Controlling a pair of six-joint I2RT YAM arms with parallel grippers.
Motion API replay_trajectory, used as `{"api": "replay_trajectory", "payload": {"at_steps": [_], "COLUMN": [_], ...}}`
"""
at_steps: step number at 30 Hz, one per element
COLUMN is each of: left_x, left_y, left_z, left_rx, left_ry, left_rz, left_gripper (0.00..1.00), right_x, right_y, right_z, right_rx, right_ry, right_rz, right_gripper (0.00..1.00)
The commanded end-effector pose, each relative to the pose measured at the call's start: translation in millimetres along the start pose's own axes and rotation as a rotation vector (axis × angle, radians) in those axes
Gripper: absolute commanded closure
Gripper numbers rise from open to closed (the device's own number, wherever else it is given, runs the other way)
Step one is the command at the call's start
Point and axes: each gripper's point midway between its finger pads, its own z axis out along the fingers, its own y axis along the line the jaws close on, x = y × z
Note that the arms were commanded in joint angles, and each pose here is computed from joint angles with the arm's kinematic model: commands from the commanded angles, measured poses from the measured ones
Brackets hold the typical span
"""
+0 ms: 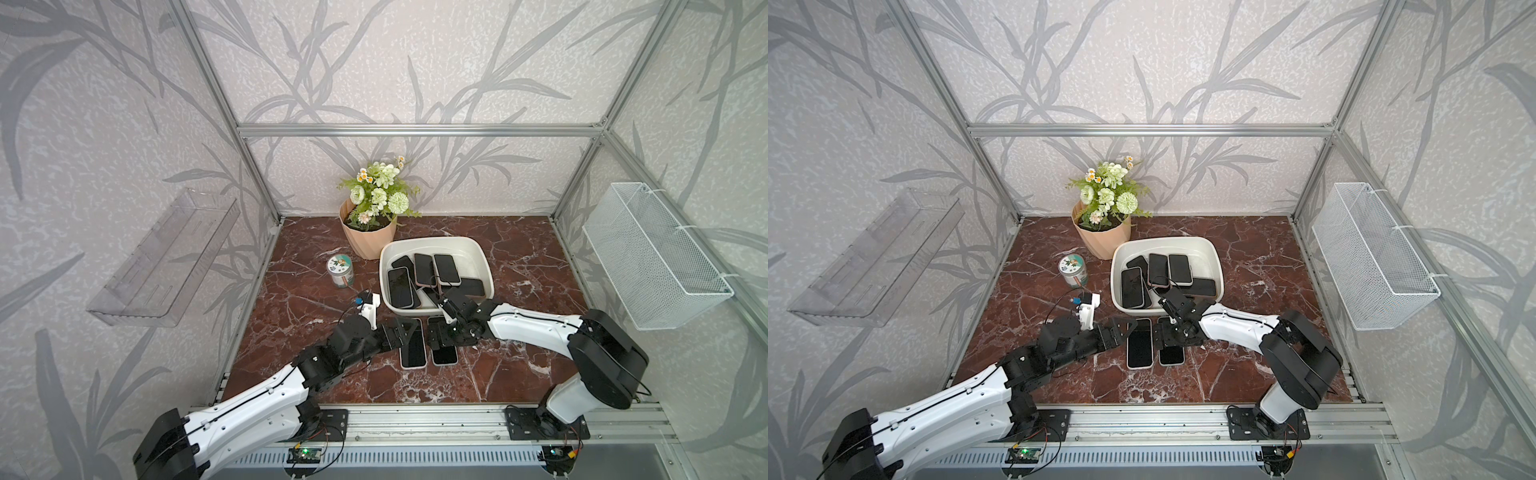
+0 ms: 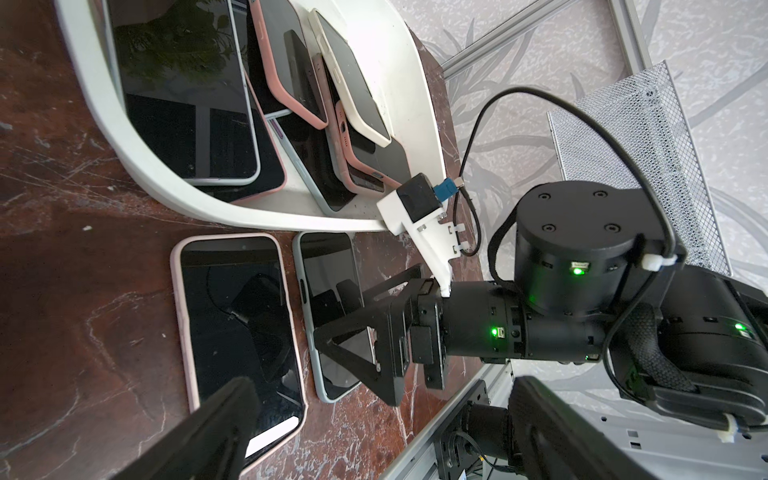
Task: Take the phone out of the storage box
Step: Place the phone at the center of the board.
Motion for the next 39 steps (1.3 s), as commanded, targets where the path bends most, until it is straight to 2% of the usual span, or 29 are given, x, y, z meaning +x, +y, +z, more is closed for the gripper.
{"api": "replay_trajectory", "payload": {"at_steps": [1,8,13,18,22,29,33,39], "left_x": [-3.5,-3.4,-3.9,-5.1,-5.9,-12.4,-16.9,-25.0], "left_y": [0.3,2.4,2.2,2.7,1.7,-5.6,-7.2,-7.4], "left_z": [-3.0,-4.1,-5.4,-6.6,-5.7,-7.9,-11.6,-16.5], "left_rx": [-0.01,-0.017,-0.016,-0.017,-0.009,0.012,0.011,0.007], "left_ry": [-0.016,-0.018,-0.021,-0.029,-0.035,-0.058,-0.07,-0.087], "left_rz": [0.013,0.011,0.012,0.018,0.015,0.02,0.024,0.035], "left_gripper": [0.0,0.0,0.0,0.0,0.0,0.0,0.0,0.0], "right_x": [3.5,0.9,-0.4,-3.9,-12.6,-59.2,-91.7,-146.3], "right_y": [8.3,37.8,22.4,5.3,8.8,4.9,-18.1,-29.7], "right_z": [3.6,5.9,0.4,-29.9,-77.7,-171.1,-178.5,-156.6], "right_rx": [-0.035,-0.19,-0.101,-0.008,-0.002,0.043,0.04,0.086], "right_ry": [0.026,0.04,0.02,-0.056,-0.143,-0.331,-0.267,-0.197], "right_rz": [-0.005,0.034,0.018,-0.004,-0.038,-0.109,-0.032,-0.02], "right_gripper": [0.01,0.01,0.01,0.01,0.01,0.01,0.01,0.01]}}
